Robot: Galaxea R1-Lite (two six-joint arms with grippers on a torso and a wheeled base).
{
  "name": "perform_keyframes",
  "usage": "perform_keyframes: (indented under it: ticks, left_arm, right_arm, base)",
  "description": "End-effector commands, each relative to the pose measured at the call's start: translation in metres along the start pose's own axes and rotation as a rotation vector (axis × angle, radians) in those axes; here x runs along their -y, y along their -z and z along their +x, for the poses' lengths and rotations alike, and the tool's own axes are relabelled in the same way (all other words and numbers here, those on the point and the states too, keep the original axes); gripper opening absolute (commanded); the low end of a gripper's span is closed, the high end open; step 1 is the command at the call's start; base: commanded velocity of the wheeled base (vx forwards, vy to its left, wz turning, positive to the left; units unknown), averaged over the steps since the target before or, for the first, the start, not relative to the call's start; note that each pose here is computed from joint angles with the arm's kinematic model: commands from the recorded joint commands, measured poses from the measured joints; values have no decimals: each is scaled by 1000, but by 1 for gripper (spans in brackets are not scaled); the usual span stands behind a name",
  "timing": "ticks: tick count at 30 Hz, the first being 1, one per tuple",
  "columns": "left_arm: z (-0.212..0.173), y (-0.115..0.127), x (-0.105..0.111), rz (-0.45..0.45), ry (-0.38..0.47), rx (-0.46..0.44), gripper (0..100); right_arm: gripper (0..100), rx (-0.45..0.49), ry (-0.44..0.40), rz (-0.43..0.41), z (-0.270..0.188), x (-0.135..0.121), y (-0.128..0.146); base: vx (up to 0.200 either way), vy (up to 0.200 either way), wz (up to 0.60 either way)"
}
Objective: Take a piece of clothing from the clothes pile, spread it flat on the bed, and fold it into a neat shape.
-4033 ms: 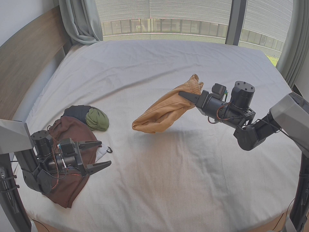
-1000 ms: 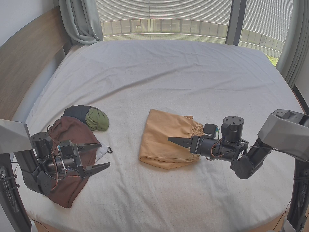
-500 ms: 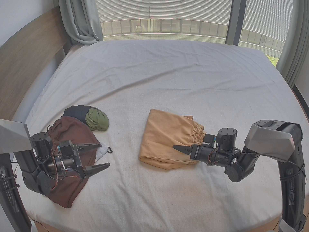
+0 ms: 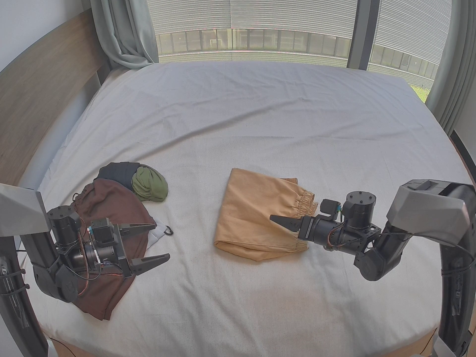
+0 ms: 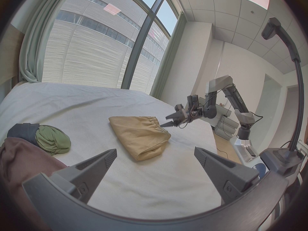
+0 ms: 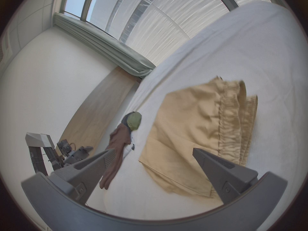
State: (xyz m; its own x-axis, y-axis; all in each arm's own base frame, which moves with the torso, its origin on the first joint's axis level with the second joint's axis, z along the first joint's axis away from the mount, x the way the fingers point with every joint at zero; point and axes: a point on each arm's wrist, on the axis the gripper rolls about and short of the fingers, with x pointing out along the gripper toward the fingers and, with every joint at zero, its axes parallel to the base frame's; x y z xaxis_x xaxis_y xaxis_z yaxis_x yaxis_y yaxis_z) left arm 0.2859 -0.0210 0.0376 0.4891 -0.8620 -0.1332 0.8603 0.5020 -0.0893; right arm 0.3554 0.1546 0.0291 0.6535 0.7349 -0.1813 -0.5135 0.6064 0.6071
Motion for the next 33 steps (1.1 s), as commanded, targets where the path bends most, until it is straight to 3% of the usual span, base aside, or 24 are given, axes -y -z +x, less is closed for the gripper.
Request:
perform_keyframes:
  ticks: [1,5,11,13,14,19,23,25,29,33]
  left_arm:
    - [2,-19,31,33,66,14,100]
    - [5,-32,43,67,105,34,100]
    - [11,-46,67,118,223,62,100]
    - [13,-55,93,149,311,77,100]
    - [13,-56,96,152,320,79,100]
    - [-1,-79,141,214,439,140,100]
    - [-27,-84,176,230,515,175,100]
    - [-41,-90,194,246,560,211,100]
    - [-56,-98,202,248,500,250,100]
    - [-75,-102,210,187,342,283,100]
  right_arm:
    - [100,155,-77,-134,-75,-75,-49]
    - [100,219,-50,-247,-107,-89,-65]
    - [100,271,-12,-292,-145,-108,-82]
    - [100,304,42,-340,-166,-116,-87]
    - [100,307,50,-345,-168,-117,-87]
    - [100,414,135,-463,-216,-142,-75]
    - [100,471,128,-488,-264,-162,-54]
    - [100,525,187,-500,-298,-169,-42]
    - [100,564,230,-510,-327,-178,-24]
    - [100,598,204,-533,-363,-195,7]
  base:
    - [0,0,0]
    - [0,0,0]
    - [0,0,0]
    - [0,0,0]
    - [0,0,0]
    - [0,0,0]
    - [0,0,0]
    - [0,0,0]
    - [0,0,0]
    - [0,0,0]
